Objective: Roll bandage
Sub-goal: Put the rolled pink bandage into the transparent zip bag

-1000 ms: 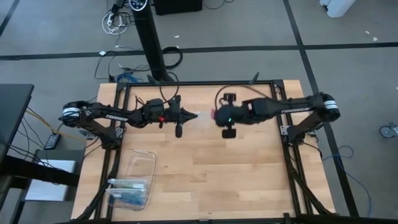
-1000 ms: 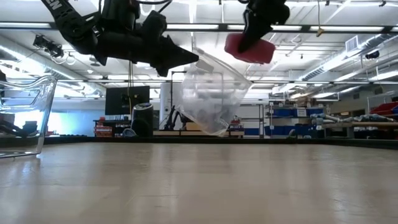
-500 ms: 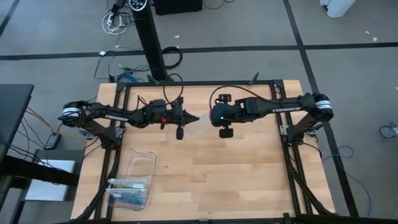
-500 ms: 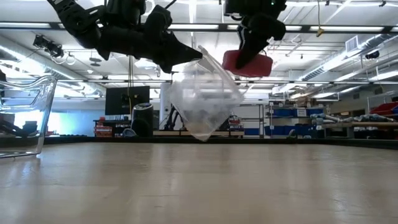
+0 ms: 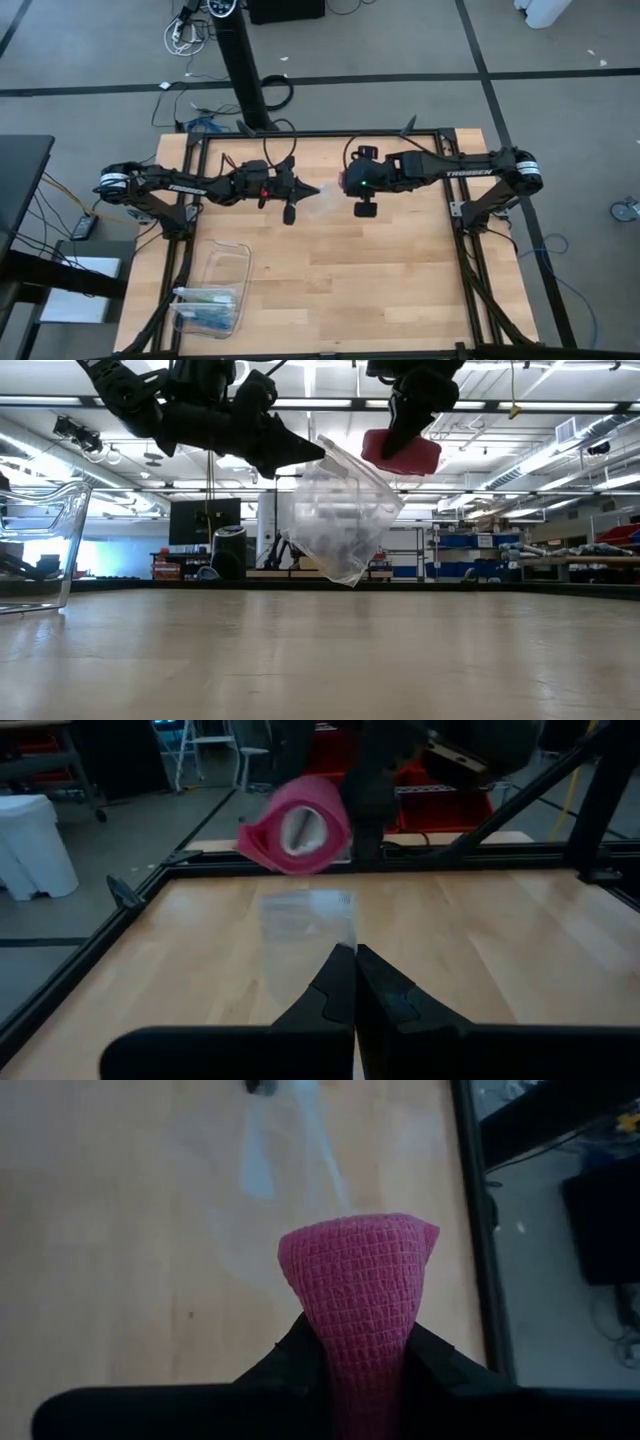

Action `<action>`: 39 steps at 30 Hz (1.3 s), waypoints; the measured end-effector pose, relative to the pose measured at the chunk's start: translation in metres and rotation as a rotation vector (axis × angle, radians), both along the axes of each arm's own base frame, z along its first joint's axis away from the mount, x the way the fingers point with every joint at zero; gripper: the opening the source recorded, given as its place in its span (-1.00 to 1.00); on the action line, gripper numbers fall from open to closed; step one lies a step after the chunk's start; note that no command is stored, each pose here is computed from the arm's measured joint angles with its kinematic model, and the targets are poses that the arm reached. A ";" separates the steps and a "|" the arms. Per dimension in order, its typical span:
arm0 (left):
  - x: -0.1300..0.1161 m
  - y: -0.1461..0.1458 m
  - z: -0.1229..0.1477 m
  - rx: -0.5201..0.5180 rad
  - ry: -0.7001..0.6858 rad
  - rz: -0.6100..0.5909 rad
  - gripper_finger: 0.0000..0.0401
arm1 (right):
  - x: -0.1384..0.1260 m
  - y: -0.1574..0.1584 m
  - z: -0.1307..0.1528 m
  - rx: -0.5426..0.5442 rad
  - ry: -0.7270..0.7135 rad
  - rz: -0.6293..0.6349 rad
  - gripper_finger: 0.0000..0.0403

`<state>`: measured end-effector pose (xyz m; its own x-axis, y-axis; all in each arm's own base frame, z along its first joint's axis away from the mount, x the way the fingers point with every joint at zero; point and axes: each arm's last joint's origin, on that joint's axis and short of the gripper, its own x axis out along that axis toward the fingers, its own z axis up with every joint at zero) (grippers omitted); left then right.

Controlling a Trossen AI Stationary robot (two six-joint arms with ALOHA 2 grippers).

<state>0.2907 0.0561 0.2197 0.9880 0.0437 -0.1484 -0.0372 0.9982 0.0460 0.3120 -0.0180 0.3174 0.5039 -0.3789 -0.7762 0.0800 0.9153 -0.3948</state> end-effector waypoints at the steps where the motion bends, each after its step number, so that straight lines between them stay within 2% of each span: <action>1: 0.000 0.000 0.000 0.001 0.000 0.008 -1.00 | 0.001 0.000 -0.001 0.011 0.002 0.002 -0.64; 23: 0.001 -0.002 0.002 0.000 -0.016 0.002 -1.00 | 0.007 -0.012 -0.010 0.059 0.024 0.003 -0.64; 34: 0.001 -0.001 0.003 -0.004 -0.027 0.010 -1.00 | 0.011 -0.009 -0.014 0.159 0.030 0.085 -0.64; 39: 0.001 -0.001 0.003 -0.017 -0.028 0.013 -1.00 | 0.017 -0.009 -0.021 0.151 0.056 0.133 -0.64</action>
<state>0.2914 0.0548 0.2224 0.9911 0.0546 -0.1216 -0.0516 0.9983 0.0273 0.3288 -0.0270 0.2962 0.4964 -0.1893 -0.8472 -0.0640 0.9653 -0.2531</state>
